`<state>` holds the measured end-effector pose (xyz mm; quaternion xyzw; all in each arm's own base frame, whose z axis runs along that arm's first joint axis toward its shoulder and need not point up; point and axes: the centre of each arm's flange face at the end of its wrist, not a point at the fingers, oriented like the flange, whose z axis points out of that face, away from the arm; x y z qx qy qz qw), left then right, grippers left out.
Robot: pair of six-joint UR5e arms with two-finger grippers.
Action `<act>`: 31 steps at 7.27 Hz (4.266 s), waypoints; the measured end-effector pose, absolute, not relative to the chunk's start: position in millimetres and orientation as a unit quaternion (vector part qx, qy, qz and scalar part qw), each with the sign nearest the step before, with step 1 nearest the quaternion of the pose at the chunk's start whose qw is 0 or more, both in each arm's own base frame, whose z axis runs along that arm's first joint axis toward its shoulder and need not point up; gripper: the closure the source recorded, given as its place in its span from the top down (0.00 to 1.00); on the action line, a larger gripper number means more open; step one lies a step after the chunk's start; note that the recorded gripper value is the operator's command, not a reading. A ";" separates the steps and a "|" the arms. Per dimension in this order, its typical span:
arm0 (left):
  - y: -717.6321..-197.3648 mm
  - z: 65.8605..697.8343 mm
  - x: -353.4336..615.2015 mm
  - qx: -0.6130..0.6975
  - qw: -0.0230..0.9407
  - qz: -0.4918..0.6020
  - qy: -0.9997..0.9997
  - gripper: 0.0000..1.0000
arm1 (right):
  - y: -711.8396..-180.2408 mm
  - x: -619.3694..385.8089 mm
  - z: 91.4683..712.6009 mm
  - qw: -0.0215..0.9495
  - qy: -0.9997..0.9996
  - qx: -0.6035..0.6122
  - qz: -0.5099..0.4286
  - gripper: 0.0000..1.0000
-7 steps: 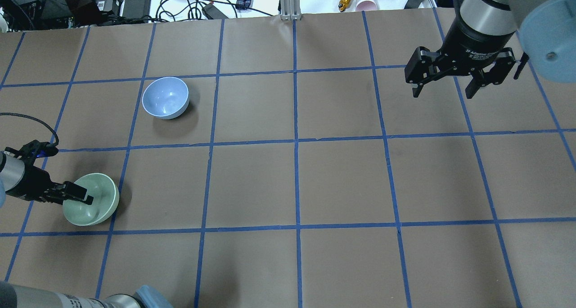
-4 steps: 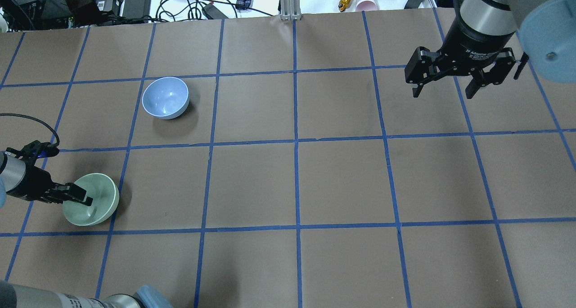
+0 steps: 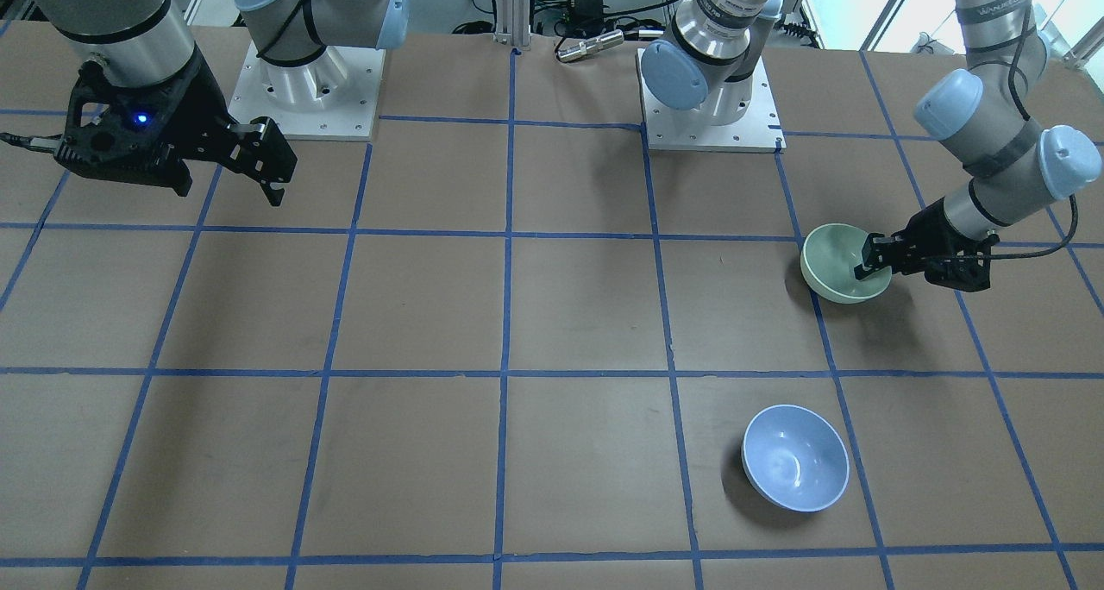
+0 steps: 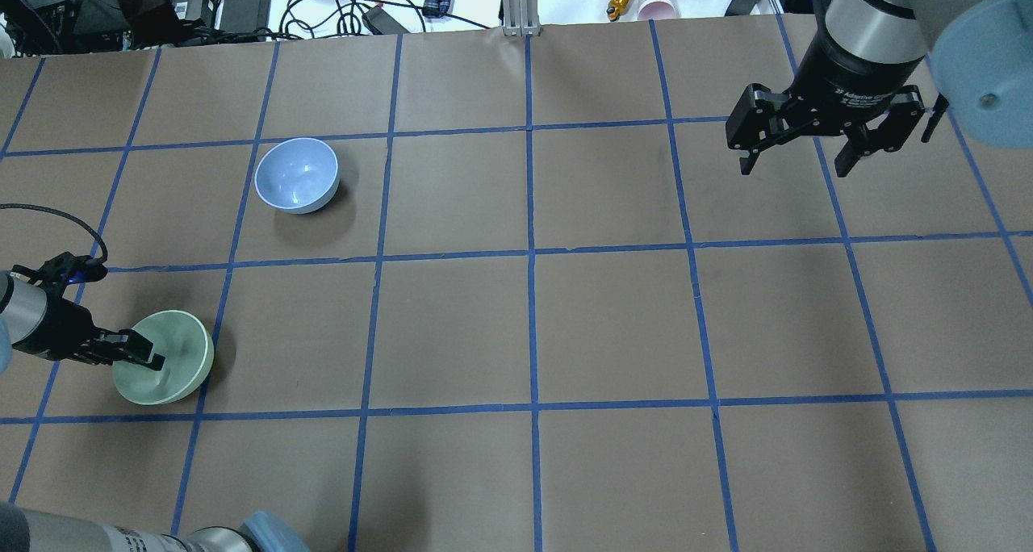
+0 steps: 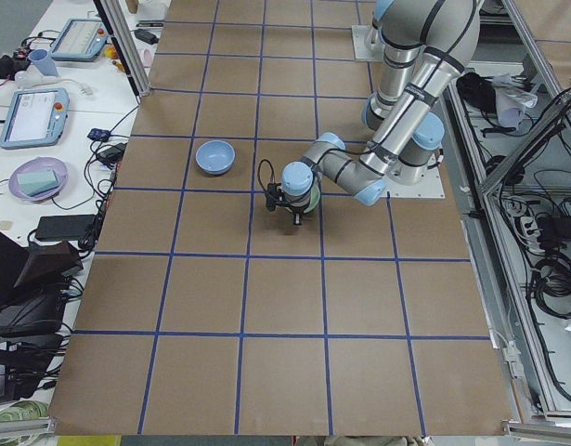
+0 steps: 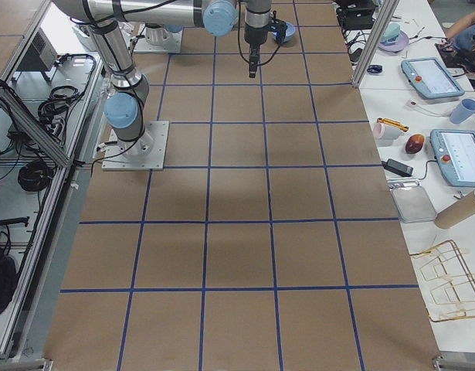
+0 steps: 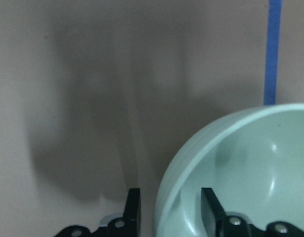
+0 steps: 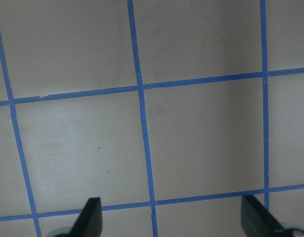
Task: Stack green bowl on blue bowl
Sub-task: 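Close the left gripper on the pale green bowl's rim, then lift the pale green bowl and carry it over the light blue bowl, then lower the pale green bowl into the light blue bowl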
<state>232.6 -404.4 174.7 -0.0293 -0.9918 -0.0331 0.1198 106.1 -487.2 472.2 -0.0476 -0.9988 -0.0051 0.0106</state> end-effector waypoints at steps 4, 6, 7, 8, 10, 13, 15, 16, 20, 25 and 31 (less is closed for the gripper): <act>-404.7 176.1 233.7 -0.033 0.118 -0.031 -0.992 0.00 | -487.2 106.1 472.2 0.011 -0.999 -0.048 -0.005 1.00; -404.8 176.3 234.2 -0.034 0.118 -0.031 -0.992 0.00 | -487.2 106.2 472.2 0.010 -0.999 -0.048 -0.005 1.00; -404.8 176.7 234.7 -0.034 0.117 -0.031 -0.992 0.00 | -487.2 106.1 472.2 0.011 -0.999 -0.048 -0.005 1.00; -404.8 177.6 235.8 -0.033 0.116 -0.029 -0.992 0.00 | -487.2 106.1 472.2 0.011 -0.999 -0.048 -0.005 1.00; -402.0 178.7 241.7 -0.026 0.115 -0.027 -0.993 0.00 | -487.2 106.1 472.2 0.011 -0.999 -0.048 -0.005 1.00; -400.1 179.1 244.6 -0.022 0.117 -0.027 -0.993 0.00 | -487.2 106.1 472.2 0.011 -0.999 -0.048 -0.005 1.00; -400.8 184.5 245.0 -0.022 0.115 -0.023 -0.993 0.00 | -487.2 106.1 472.2 0.011 -0.999 -0.048 -0.005 1.00; -403.1 190.1 244.8 -0.021 0.118 -0.016 -0.993 0.00 | -487.2 106.1 472.2 0.011 -0.999 -0.048 -0.005 1.00; -447.0 258.3 255.6 -0.009 0.176 0.020 -0.984 0.00 | -487.1 106.1 471.9 0.011 -0.999 -0.048 -0.005 1.00; -553.3 333.8 170.2 0.022 0.193 0.030 -0.981 0.00 | -487.2 106.1 472.2 0.011 -0.999 -0.048 -0.005 1.00; -640.4 277.5 117.4 0.053 0.194 0.050 -0.978 0.00 | -487.2 106.1 472.2 0.011 -0.999 -0.048 -0.005 1.00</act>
